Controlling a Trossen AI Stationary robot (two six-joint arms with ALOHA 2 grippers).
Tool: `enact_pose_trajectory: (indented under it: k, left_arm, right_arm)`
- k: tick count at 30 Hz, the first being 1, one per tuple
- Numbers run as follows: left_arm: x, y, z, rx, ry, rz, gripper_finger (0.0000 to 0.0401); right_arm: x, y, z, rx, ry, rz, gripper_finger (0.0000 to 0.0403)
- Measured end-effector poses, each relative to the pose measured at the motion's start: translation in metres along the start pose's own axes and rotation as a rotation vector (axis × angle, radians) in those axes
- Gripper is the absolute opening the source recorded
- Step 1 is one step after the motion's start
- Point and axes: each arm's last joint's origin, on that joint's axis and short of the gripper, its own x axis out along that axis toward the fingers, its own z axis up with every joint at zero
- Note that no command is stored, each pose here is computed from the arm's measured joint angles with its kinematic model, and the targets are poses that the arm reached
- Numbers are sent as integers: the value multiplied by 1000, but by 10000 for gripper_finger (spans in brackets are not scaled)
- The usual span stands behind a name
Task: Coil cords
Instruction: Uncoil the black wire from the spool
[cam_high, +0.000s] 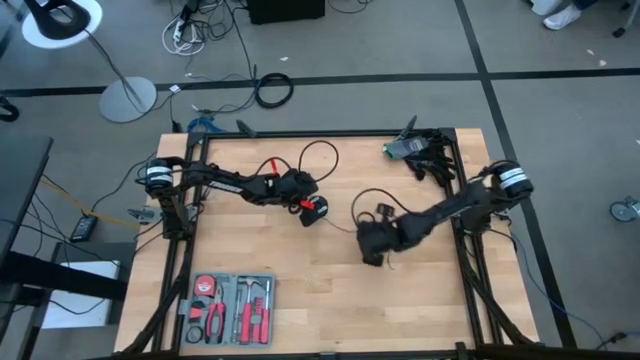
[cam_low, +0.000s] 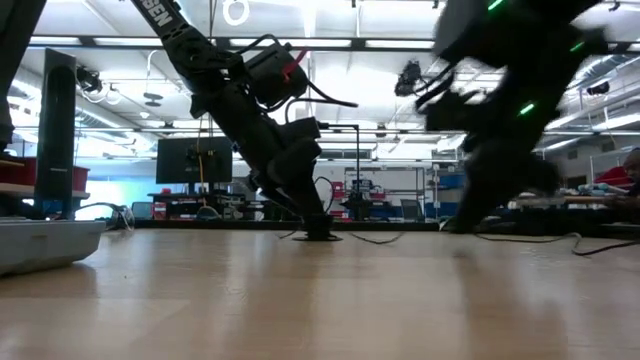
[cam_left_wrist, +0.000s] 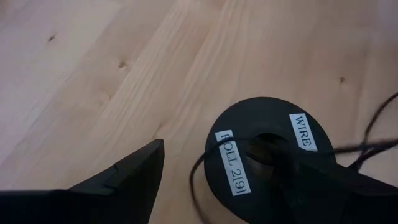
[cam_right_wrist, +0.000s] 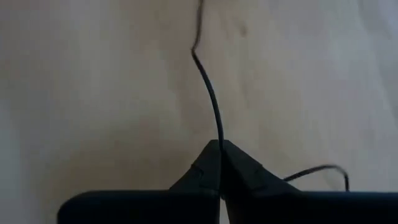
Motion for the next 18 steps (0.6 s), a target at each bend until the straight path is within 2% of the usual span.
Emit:
enact_pose_trajectory:
  k: [5,10,14,18]
  left_arm:
    - [1,6,0,-13,6,12,300]
    - [1,8,1,-18,8,17,300]
    - [1,8,1,-18,9,18,300]
    - [1,8,1,-18,9,18,300]
  right_arm:
    - [-44,17,-23,65,2,46,1]
    - [-85,29,-49,156,13,143,1]
    - [-107,32,-73,253,143,201,1]
    - [-119,35,-97,308,352,193,1]
